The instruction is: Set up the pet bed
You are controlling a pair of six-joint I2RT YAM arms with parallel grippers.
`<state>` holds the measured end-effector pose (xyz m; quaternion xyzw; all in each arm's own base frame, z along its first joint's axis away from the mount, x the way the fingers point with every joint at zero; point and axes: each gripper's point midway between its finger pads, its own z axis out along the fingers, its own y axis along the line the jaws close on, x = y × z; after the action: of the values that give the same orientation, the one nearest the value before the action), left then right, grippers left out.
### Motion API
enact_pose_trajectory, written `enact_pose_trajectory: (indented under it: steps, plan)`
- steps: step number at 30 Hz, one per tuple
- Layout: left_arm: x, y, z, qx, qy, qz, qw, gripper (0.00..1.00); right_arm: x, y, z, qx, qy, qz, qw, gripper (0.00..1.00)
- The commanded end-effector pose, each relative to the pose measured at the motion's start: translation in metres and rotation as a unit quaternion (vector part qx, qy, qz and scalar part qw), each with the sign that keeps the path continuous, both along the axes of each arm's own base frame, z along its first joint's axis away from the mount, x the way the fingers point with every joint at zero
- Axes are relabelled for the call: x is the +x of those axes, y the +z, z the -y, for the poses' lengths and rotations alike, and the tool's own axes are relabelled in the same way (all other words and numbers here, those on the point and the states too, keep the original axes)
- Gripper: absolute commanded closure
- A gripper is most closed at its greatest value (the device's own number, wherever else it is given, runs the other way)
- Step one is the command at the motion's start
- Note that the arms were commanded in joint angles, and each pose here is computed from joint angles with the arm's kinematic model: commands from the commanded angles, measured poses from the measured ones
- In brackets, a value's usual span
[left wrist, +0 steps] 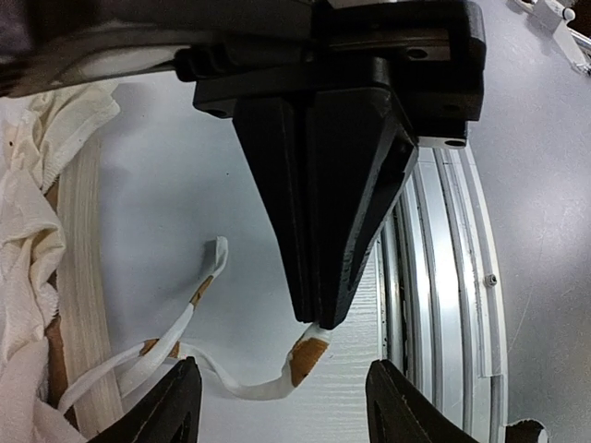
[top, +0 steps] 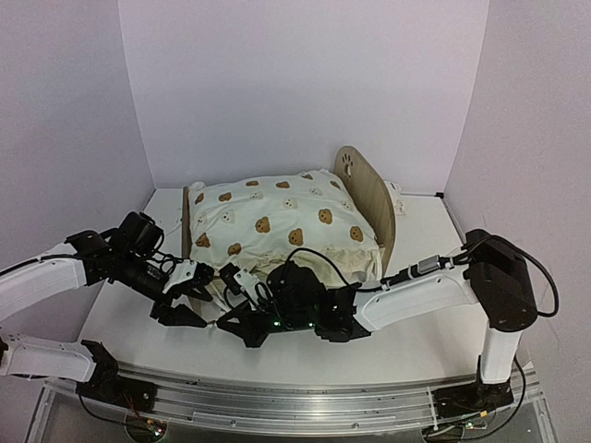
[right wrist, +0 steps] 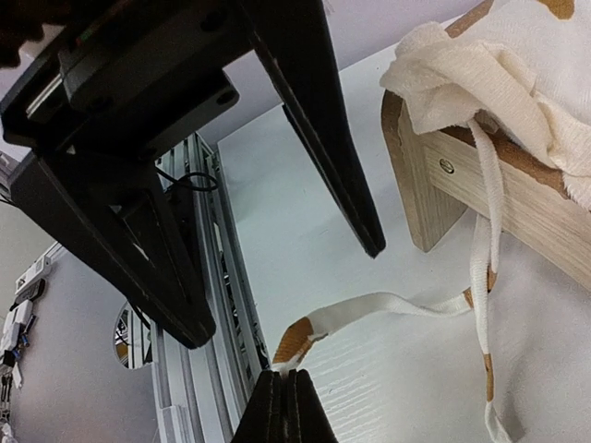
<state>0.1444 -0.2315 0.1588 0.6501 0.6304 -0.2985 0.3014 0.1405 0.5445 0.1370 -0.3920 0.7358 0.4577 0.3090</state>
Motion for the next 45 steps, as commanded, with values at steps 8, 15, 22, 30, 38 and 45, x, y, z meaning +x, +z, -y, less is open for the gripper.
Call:
enact_pose_trajectory:
  steps: [8,15,22,30,38,45]
  plan:
    - [-0.007,-0.019,0.005,0.02,-0.009,-0.015,1.0,0.43,0.012,0.029,-0.019,0.057,0.006,0.002,0.998,1.0]
    - [0.01,-0.023,0.007,0.035,0.034,-0.012,0.999,0.86,0.014,0.025,-0.017,0.057,0.003,-0.007,0.998,1.0]
    - [0.039,-0.027,-0.015,0.094,0.172,-0.025,0.98,1.0,0.043,0.01,-0.01,0.045,-0.057,-0.022,0.997,0.94]
    - [0.061,-0.039,-0.046,0.149,0.286,-0.029,0.946,1.0,0.082,-0.012,-0.022,0.033,-0.148,0.005,0.988,0.75]
    - [0.066,-0.039,-0.045,0.145,0.293,-0.024,0.945,1.0,0.102,-0.031,-0.035,0.039,-0.192,0.03,0.98,0.69]
    - [0.071,-0.032,-0.045,0.144,0.302,-0.018,0.942,1.0,0.114,-0.034,-0.042,0.047,-0.213,0.048,0.975,0.91]
